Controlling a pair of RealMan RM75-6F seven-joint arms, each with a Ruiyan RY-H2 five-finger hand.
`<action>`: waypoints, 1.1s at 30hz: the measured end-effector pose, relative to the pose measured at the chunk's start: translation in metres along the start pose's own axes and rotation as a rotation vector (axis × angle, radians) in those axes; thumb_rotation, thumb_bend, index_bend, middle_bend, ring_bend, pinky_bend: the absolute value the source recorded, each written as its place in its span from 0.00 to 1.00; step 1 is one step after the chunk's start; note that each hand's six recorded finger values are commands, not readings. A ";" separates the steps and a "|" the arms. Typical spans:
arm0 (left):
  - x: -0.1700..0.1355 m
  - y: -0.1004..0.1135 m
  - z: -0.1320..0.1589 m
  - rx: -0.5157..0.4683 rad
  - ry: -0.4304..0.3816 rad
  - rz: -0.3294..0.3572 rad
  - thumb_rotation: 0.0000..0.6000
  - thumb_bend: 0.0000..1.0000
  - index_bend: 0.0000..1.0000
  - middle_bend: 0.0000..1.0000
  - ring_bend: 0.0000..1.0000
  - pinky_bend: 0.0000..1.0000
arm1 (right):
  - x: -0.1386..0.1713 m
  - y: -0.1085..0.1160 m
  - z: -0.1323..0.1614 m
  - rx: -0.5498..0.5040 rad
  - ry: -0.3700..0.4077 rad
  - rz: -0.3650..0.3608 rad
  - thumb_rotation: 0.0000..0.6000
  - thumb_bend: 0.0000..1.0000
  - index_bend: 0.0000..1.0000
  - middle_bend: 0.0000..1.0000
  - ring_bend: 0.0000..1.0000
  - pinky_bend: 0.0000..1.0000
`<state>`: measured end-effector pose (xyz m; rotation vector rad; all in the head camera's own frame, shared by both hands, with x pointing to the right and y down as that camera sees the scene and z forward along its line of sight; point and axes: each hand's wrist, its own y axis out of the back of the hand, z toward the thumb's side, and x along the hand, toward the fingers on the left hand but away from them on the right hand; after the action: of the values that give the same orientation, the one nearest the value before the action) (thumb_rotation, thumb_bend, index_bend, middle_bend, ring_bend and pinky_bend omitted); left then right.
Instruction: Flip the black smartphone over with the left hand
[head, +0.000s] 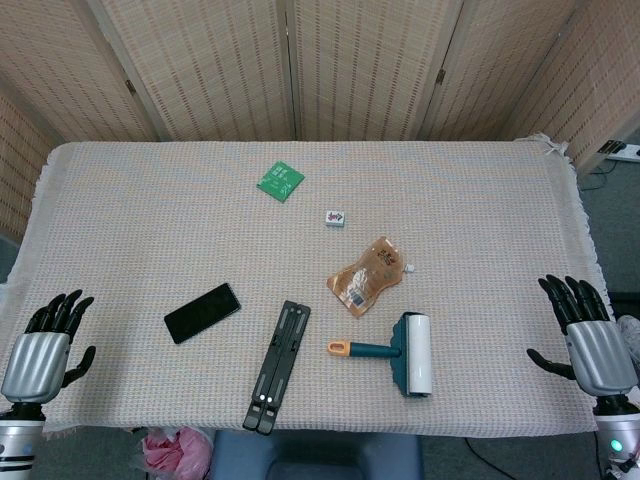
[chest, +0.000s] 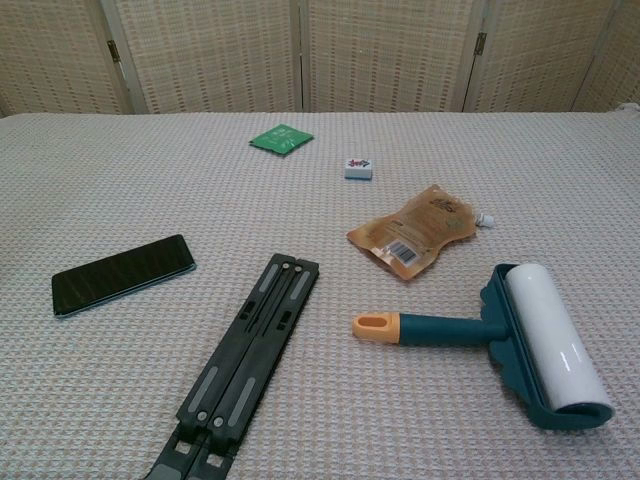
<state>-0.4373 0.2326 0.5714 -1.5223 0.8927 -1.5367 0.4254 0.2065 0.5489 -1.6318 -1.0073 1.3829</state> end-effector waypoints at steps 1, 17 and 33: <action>0.000 0.000 0.000 0.001 -0.001 -0.002 1.00 0.39 0.16 0.10 0.10 0.20 | 0.001 0.000 -0.001 0.000 -0.003 0.000 1.00 0.06 0.00 0.09 0.00 0.04; 0.018 0.002 0.020 -0.013 -0.092 0.006 1.00 0.39 0.29 0.26 0.17 0.20 | 0.008 0.005 0.000 -0.009 0.000 -0.025 1.00 0.06 0.01 0.09 0.00 0.04; 0.067 -0.040 0.084 0.065 -0.267 -0.110 1.00 0.25 0.32 0.30 0.19 0.20 | 0.007 0.004 -0.001 -0.014 0.004 -0.021 1.00 0.06 0.01 0.09 0.00 0.04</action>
<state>-0.3541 0.1943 0.6408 -1.7042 0.6094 -1.3823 0.4274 0.2111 0.5429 -1.6288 -1.0308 1.3619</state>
